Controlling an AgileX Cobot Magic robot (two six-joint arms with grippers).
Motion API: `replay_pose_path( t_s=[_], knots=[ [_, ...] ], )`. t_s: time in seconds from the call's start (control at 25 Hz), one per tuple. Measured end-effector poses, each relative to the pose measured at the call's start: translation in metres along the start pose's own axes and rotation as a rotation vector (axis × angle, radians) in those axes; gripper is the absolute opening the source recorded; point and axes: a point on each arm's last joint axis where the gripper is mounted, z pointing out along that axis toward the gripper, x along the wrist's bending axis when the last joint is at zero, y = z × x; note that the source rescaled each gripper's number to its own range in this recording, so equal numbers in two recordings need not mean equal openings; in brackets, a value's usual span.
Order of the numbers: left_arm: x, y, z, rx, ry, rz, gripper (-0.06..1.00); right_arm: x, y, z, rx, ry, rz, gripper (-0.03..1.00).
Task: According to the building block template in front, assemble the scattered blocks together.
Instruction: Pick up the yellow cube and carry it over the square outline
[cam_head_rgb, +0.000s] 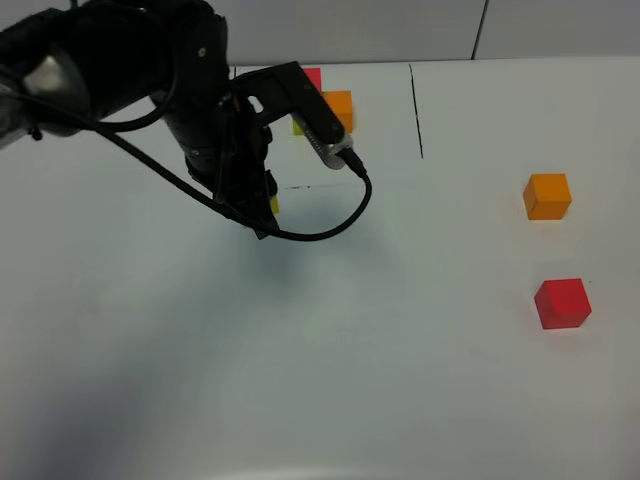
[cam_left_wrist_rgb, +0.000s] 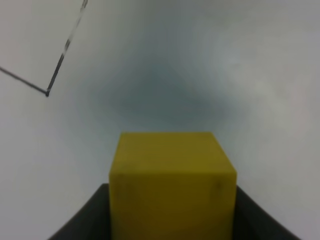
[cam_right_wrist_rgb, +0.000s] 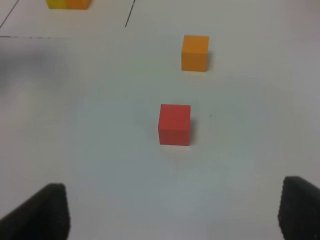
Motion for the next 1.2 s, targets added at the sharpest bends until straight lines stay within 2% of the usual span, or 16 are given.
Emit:
replay_pose_path(
  t_s=[0.24,0.48,0.8,1.2],
  knots=[
    [-0.007,0.032,0.016,0.054,-0.046,0.137,0.0,0.0,0.0,0.0,0.0,0.0,0.0,0.71],
    [-0.011,0.058,0.036,0.075,-0.067,0.22,0.0,0.0,0.0,0.0,0.0,0.0,0.0,0.71],
    [-0.022,0.075,0.062,0.095,-0.092,0.324,0.0,0.0,0.0,0.0,0.0,0.0,0.0,0.71],
    [-0.024,0.08,0.086,0.086,-0.09,0.345,0.0,0.0,0.0,0.0,0.0,0.0,0.0,0.71]
  ],
)
